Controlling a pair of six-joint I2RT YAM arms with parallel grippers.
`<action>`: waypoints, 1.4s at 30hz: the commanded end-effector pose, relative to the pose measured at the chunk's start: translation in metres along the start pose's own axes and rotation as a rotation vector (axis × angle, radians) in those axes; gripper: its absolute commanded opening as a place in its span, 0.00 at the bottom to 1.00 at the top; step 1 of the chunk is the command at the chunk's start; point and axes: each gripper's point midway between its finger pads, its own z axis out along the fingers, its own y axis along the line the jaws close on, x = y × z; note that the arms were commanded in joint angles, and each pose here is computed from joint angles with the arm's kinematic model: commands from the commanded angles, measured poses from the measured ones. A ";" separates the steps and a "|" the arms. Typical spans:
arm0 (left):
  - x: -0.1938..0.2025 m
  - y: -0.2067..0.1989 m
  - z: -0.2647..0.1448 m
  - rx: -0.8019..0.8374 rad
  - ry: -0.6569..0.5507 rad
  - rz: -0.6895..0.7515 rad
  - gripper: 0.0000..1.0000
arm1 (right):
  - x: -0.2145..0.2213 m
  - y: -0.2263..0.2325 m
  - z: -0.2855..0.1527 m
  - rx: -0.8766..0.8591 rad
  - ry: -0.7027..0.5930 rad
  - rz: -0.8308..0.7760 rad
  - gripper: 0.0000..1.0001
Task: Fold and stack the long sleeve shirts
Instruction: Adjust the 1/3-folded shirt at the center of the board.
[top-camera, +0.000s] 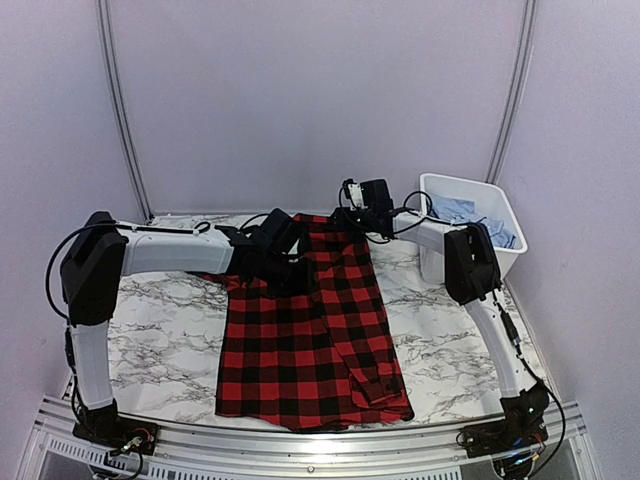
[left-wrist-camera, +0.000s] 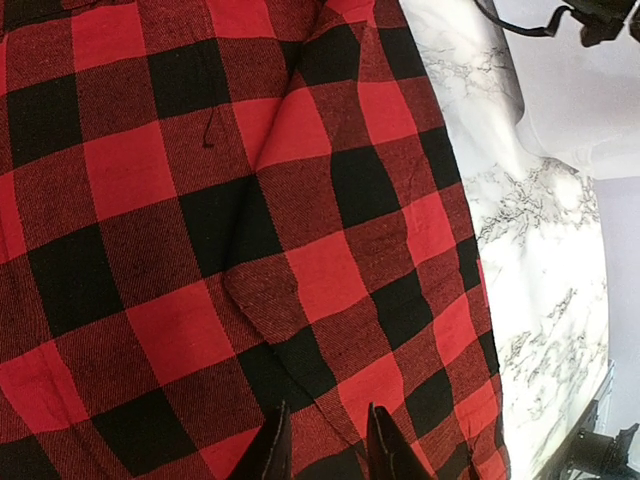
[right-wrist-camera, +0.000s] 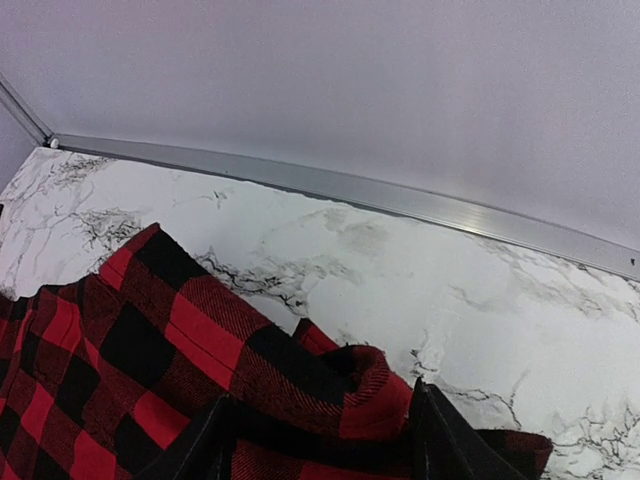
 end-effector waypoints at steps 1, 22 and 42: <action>-0.006 -0.010 -0.013 0.041 -0.017 0.018 0.28 | -0.019 -0.001 0.003 -0.026 -0.067 -0.011 0.54; 0.004 -0.009 0.003 0.066 0.028 0.002 0.27 | -0.076 0.010 -0.009 -0.038 -0.251 -0.175 0.00; -0.027 0.022 -0.051 -0.014 -0.132 -0.031 0.31 | -0.114 0.029 -0.067 -0.044 -0.222 -0.127 0.89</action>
